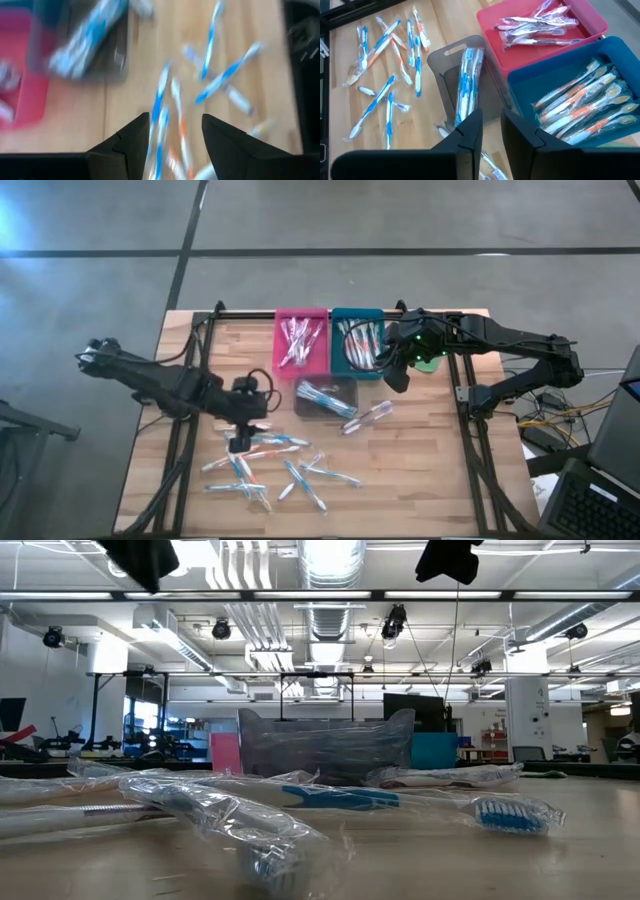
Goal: Pick & Place Toothbrushes
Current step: Put the orange toothbrush into the blue bin
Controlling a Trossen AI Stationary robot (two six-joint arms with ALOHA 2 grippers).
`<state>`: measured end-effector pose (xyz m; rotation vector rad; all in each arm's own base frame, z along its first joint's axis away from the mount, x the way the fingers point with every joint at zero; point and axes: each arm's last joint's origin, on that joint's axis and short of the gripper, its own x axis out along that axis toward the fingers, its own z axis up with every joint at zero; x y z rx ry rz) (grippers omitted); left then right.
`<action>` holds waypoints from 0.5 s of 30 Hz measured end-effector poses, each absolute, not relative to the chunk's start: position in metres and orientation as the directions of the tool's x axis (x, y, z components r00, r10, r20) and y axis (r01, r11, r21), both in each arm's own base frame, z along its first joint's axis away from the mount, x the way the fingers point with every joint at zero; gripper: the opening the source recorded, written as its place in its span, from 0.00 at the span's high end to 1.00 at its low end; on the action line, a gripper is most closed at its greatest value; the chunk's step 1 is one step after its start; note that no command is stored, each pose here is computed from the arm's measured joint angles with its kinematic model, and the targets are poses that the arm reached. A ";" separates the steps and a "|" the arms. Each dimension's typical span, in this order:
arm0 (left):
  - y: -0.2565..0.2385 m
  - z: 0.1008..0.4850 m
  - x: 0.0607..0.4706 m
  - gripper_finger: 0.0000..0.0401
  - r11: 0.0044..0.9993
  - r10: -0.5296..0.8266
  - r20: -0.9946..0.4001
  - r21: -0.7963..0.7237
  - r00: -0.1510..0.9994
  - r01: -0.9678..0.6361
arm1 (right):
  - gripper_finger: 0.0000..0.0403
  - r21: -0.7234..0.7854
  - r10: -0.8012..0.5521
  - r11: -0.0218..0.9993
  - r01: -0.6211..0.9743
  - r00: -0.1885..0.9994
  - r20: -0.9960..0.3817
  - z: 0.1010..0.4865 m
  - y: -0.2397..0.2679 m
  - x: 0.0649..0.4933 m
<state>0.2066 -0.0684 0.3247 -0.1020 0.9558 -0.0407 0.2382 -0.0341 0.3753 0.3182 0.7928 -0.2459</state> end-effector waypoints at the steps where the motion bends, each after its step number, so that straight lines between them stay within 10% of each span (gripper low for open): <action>1: -0.068 0.322 0.204 0.54 0.996 -0.071 -0.836 -0.092 0.544 -0.012 | 0.84 0.187 -0.097 0.924 0.333 0.678 -0.729 0.375 -0.034 0.238; 15: -0.064 0.283 0.195 0.54 0.996 0.074 -0.952 0.057 0.297 -0.065 | 0.90 0.187 -0.097 0.924 0.333 0.678 -0.729 0.375 -0.034 0.238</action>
